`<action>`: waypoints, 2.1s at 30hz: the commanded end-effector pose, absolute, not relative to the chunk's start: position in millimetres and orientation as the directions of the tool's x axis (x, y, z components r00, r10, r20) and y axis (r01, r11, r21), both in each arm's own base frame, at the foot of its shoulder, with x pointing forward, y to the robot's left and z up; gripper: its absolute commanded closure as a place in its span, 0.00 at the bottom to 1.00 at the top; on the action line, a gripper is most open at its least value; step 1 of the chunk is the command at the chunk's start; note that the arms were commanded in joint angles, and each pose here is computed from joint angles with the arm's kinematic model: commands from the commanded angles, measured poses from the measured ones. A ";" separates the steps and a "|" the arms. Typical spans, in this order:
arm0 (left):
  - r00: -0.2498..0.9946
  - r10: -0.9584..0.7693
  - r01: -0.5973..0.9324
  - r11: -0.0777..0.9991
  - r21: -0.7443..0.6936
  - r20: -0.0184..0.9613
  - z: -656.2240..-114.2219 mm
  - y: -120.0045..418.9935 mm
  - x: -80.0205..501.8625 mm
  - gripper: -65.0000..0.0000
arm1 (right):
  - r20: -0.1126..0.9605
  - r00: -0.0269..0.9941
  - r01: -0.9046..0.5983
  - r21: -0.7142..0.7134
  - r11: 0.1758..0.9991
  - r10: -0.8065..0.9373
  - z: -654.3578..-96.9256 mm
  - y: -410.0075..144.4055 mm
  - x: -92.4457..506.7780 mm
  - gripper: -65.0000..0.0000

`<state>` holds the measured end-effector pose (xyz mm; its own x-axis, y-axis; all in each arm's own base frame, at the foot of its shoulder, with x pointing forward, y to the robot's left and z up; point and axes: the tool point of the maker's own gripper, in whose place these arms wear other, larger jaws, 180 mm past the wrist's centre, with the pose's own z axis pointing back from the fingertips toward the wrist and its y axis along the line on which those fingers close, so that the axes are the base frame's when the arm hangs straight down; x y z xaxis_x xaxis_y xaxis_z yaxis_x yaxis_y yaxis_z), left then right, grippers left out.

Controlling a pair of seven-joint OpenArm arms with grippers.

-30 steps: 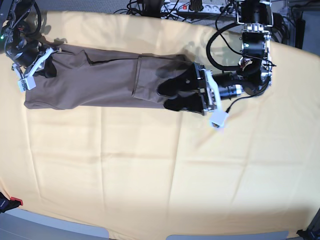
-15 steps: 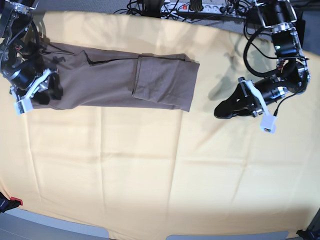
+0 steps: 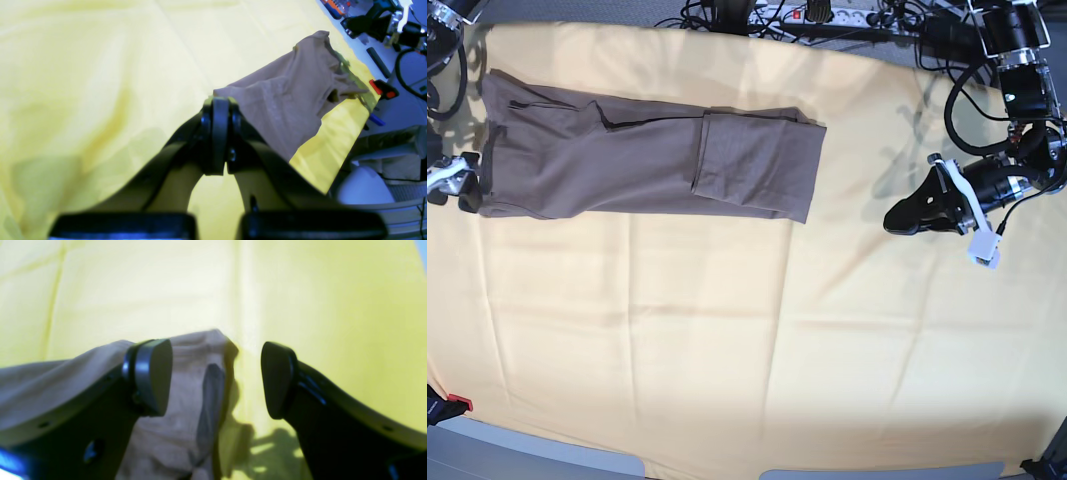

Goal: Fold the T-shirt properly
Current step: 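Release the left gripper and drag the strip end with the right gripper, then lift the strip end with the right gripper and fold it over the shirt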

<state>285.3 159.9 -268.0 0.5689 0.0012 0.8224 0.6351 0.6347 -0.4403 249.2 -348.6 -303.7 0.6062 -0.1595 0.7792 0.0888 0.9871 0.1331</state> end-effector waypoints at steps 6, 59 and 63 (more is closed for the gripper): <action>0.523 0.011 0.662 0.625 -0.414 0.853 -251.6 160.8 290.4 1.00 | 0.763 0.624 0.098 0.137 0.986 -0.168 -311.3 -355.9 238.6 0.33; 0.540 -0.012 0.652 0.639 -0.409 0.842 -258.2 165.4 286.5 1.00 | 0.881 0.467 -0.257 0.050 0.965 0.079 -219.5 -290.3 235.5 1.00; 0.540 -0.011 0.652 0.638 -0.409 0.842 -258.1 165.4 286.5 1.00 | 0.924 0.371 -0.394 0.068 0.916 0.091 -198.9 -232.4 229.9 1.00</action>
